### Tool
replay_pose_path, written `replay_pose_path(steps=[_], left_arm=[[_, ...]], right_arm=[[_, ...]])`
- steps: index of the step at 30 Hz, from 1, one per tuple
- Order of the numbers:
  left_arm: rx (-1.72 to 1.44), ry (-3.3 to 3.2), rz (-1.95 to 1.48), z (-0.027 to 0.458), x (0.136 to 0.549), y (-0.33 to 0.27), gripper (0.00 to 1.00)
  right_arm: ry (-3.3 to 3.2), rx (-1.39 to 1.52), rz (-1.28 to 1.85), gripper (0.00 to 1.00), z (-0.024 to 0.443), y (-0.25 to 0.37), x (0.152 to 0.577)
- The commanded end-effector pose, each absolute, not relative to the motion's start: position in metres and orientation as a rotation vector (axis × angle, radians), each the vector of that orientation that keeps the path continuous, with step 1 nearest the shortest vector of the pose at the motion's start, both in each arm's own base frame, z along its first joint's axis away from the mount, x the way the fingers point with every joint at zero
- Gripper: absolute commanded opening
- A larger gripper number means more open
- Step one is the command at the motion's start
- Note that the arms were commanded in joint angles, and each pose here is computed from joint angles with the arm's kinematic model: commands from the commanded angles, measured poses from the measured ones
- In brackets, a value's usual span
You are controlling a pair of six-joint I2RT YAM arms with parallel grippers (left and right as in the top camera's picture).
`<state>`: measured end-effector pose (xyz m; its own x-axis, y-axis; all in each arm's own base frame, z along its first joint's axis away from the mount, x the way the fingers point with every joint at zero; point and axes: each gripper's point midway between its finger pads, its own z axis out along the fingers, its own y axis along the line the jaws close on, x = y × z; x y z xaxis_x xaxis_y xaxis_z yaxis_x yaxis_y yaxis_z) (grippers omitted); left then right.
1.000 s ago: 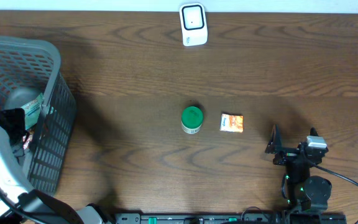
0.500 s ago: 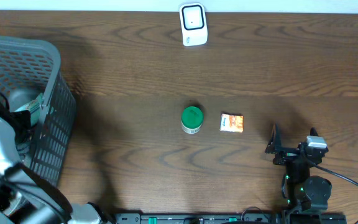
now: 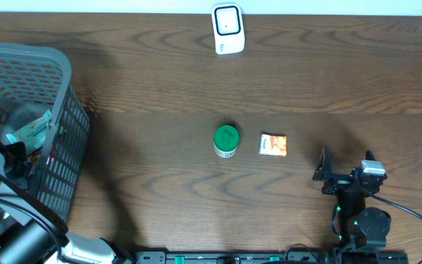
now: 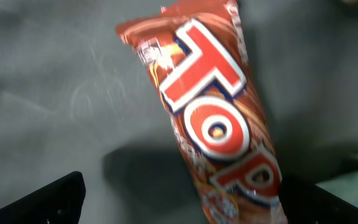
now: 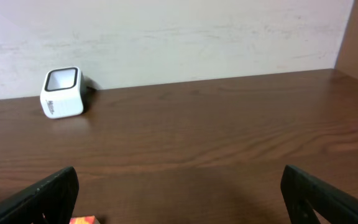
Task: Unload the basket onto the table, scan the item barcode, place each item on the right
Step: 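Reach into the basket and grasp the red Top chocolate bar, then carry the Top bar out and drop it left of the bottle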
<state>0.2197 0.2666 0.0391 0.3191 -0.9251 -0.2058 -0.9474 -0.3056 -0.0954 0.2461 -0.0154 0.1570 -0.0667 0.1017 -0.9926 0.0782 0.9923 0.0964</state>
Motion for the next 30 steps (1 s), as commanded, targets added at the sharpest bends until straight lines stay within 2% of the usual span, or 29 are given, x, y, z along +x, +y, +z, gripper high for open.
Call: replay_pose_path(steps=[1,6,9,12,14,16,23,30], left_arm=[[-2.422,1.706,0.195,0.025,0.216,0.269,1.0],[-2.446,1.73,0.204,0.008,0.215,0.269,0.99],[-2.441,1.783,0.214,0.0,0.213,0.267,0.65],[-2.407,1.825,0.216,0.001,0.214,0.268,0.41],[-2.37,1.859,0.216,0.006,0.216,0.27,0.29],[-2.336,1.892,0.206,0.014,0.218,0.27,0.23],[-2.224,1.879,0.009,0.086,0.239,0.26,0.22],[-1.829,1.724,-0.259,0.231,0.266,0.237,0.22]], right_arm=[[1.638,0.142,0.029,0.99,0.157,-0.014,0.246],[1.638,0.142,0.029,0.99,0.157,-0.014,0.246],[1.638,0.142,0.029,0.99,0.157,-0.014,0.246],[1.638,0.142,0.029,0.99,0.157,-0.014,0.246],[1.638,0.142,0.029,0.99,0.157,-0.014,0.246],[1.638,0.142,0.029,0.99,0.157,-0.014,0.246],[1.638,0.142,0.029,0.99,0.157,-0.014,0.246],[1.638,0.142,0.029,0.99,0.157,-0.014,0.246]])
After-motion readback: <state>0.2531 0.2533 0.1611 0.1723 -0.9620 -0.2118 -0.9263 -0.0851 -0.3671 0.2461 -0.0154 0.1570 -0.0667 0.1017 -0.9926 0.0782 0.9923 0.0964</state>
